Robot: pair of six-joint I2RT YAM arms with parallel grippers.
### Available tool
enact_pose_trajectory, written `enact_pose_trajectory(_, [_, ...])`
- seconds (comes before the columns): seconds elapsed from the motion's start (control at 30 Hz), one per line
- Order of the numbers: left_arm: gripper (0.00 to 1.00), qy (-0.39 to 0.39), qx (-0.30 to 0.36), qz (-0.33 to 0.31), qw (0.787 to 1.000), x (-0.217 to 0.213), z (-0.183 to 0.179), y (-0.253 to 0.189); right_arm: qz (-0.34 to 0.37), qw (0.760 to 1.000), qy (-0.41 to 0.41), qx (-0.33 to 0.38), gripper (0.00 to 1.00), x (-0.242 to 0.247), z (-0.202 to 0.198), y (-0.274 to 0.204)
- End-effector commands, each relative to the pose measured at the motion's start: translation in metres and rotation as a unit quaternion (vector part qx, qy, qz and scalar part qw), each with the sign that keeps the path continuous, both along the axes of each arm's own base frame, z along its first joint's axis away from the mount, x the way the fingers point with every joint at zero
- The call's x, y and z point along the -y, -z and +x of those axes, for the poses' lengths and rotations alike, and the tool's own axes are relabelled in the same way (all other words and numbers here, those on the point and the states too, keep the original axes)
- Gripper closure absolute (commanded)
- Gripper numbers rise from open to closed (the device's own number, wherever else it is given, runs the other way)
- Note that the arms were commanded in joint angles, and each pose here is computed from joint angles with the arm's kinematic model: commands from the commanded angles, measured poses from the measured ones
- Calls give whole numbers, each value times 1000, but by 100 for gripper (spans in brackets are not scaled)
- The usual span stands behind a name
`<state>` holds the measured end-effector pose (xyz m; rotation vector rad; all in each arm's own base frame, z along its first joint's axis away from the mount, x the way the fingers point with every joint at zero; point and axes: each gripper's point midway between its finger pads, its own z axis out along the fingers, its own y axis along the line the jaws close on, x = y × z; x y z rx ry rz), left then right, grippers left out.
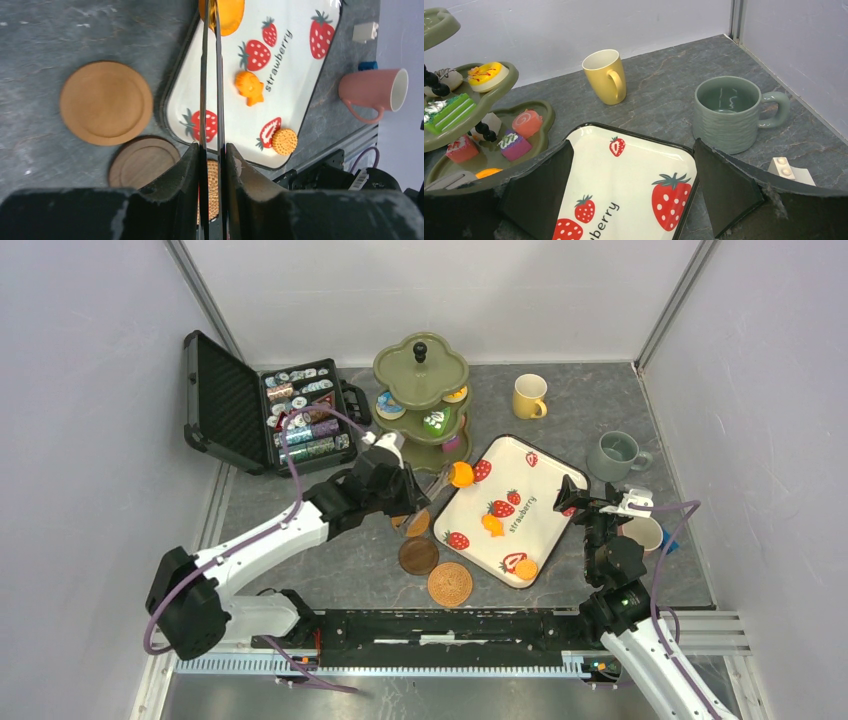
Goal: Serve the afternoon tea
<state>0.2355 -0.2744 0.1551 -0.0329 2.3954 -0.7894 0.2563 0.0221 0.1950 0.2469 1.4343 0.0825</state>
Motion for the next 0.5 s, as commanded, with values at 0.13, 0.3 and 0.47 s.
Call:
enact_pose_trajectory(0.13, [78,-65,-11,-88,994,-36,22,-4,7,1000,-2,9,2,-2,1,-6])
enact_pose_trajectory(0.3, [78,-99,0,-105,989,-54,40,-7,7,1000,-1,9,2,-1,1,-5])
enact_pose_trajectory(0.47, [78,-121,12,-114,986,-64,52,-12,7,1000,-1,11,2,-1,0,-7])
